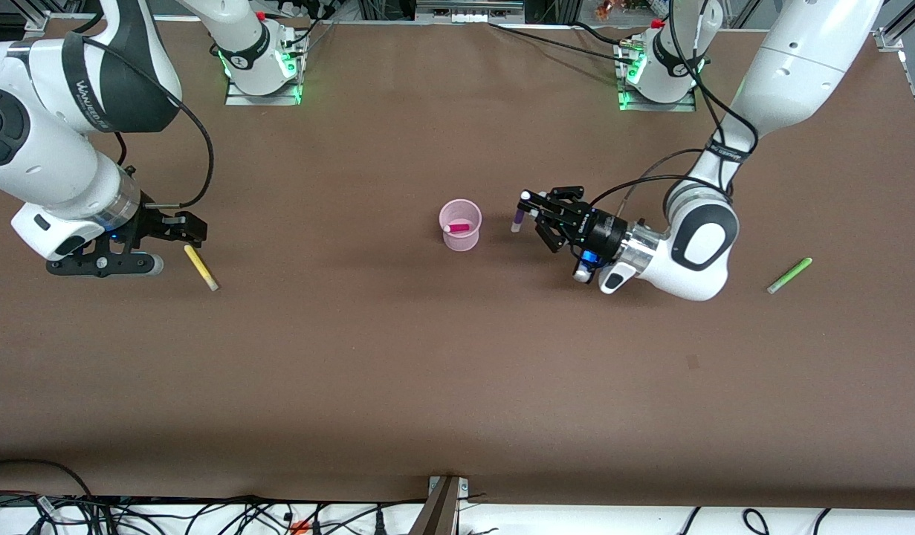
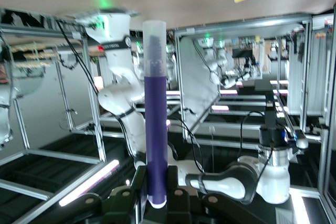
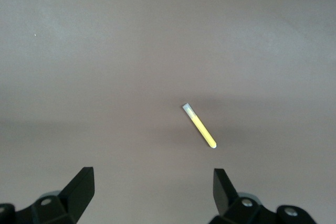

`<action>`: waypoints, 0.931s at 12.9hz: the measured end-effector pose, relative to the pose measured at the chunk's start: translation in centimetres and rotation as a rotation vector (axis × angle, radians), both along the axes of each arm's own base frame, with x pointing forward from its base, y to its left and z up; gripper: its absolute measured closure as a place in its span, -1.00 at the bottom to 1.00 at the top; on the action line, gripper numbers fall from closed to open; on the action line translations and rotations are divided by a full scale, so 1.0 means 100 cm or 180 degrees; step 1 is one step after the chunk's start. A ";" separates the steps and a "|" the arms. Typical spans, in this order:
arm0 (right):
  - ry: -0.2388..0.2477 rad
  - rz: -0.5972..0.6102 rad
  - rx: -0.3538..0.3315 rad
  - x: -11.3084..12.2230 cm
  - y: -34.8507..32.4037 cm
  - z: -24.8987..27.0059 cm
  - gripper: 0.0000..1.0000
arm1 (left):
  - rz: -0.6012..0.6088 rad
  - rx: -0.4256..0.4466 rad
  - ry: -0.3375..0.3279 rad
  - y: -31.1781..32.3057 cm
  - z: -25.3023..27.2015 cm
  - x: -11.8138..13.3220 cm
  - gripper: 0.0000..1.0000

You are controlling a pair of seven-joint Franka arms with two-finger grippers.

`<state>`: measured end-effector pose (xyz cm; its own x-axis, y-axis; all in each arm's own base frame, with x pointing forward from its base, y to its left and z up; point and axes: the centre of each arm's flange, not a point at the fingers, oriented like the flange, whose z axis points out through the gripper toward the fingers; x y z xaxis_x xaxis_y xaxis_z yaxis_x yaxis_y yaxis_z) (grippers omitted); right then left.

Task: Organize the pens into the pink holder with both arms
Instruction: 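Carry the purple marker with the left gripper over the pink holder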

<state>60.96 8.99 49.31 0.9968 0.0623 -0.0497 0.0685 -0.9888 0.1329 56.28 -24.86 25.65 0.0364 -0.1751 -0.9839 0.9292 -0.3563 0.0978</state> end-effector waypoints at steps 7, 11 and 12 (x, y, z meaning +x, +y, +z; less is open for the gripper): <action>0.0005 -0.0001 -0.0001 0.000 0.000 0.000 -1.00 | 0.0136 -0.0233 -0.0270 -0.078 -0.053 -0.035 0.63; 0.0005 -0.0001 -0.0001 0.000 0.000 0.000 -1.00 | 0.0211 -0.0233 -0.0392 -0.077 -0.072 -0.037 0.63; 0.0006 -0.0001 -0.0001 0.000 0.000 0.000 -1.00 | 0.0231 -0.0253 -0.0431 -0.076 -0.080 -0.039 0.63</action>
<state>60.94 8.98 49.28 0.9967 0.0620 -0.0515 0.0684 -0.9887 0.1331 52.37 -32.45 17.69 0.1829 -0.2444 -0.9523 0.9287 -0.2750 0.2490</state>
